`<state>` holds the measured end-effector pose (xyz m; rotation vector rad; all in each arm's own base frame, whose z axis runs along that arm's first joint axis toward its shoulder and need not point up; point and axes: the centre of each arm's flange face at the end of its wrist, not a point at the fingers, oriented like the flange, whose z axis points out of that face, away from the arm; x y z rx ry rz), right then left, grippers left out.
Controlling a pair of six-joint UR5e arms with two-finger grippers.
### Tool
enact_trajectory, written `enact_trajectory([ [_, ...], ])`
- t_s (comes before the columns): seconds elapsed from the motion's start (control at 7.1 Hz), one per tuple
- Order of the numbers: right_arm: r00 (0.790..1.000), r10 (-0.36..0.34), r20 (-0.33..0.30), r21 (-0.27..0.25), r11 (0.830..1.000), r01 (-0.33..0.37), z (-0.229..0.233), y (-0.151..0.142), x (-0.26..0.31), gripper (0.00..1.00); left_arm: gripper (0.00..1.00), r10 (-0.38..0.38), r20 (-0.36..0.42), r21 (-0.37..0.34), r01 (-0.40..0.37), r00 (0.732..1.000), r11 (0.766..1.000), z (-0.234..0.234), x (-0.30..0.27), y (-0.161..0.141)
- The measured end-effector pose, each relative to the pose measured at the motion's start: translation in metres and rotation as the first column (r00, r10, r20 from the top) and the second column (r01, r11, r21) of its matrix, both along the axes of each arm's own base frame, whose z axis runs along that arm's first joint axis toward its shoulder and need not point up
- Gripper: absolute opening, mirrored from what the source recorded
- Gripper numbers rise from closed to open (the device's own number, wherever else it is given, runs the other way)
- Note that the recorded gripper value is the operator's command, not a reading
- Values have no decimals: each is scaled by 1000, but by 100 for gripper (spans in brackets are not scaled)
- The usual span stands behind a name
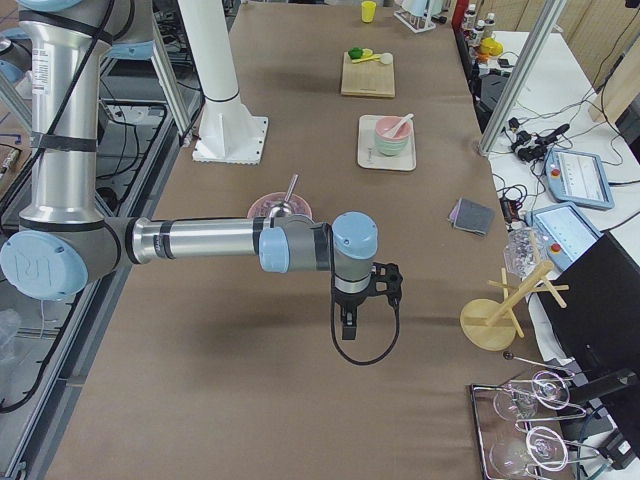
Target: Stack pink bowl on green and place spoon
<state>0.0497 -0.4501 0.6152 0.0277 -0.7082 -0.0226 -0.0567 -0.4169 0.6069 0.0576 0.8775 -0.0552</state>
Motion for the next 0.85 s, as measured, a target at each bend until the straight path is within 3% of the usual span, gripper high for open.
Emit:
enact_trajectory([
  [0.85,1000,-6,-5,-35,999,6,8,13,-1,100,98,-1,1,5,1,1000,1000,-2,0,3],
])
